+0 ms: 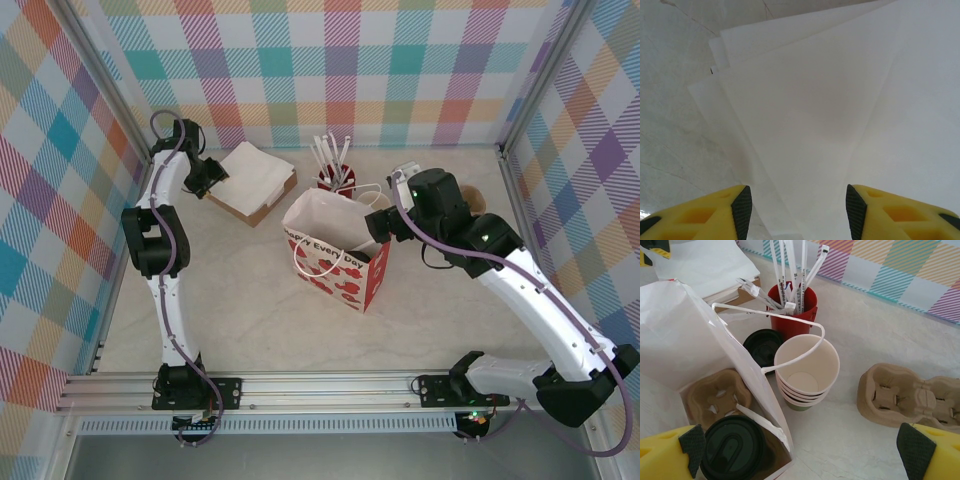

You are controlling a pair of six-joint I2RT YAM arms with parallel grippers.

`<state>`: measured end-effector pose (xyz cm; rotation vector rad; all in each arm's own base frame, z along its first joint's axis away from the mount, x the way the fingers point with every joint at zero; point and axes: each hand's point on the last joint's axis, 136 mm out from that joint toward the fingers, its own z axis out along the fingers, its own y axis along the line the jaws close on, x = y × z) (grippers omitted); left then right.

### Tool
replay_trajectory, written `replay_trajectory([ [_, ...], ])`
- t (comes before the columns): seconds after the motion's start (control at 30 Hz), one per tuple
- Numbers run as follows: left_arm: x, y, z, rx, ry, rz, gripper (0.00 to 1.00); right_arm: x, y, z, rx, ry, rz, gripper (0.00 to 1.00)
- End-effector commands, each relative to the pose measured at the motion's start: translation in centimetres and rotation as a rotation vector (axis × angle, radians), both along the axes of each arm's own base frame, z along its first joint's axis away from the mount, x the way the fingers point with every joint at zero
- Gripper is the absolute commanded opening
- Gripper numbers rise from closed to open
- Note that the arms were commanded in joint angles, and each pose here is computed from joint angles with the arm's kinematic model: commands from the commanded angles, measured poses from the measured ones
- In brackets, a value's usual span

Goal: Pack the takeout coffee

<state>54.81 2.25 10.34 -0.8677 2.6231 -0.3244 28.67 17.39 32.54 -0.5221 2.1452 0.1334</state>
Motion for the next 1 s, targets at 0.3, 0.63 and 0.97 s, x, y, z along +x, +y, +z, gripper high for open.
replay_trajectory([
  [0.3, 0.4, 0.2, -1.2, -0.008, 0.025, 0.015, 0.45, 0.7, 0.1, -0.2, -0.019, -0.007, -0.006, 1.00],
  [0.63, 0.7, 0.1, -0.8, 0.003, 0.016, -0.002, 0.32, 1.0, 0.5, -0.6, -0.029, 0.010, 0.002, 1.00],
  [0.97, 0.9, -0.1, 0.3, 0.042, 0.006, -0.031, 0.29, 1.2, 0.7, -0.8, -0.037, 0.018, 0.005, 1.00],
])
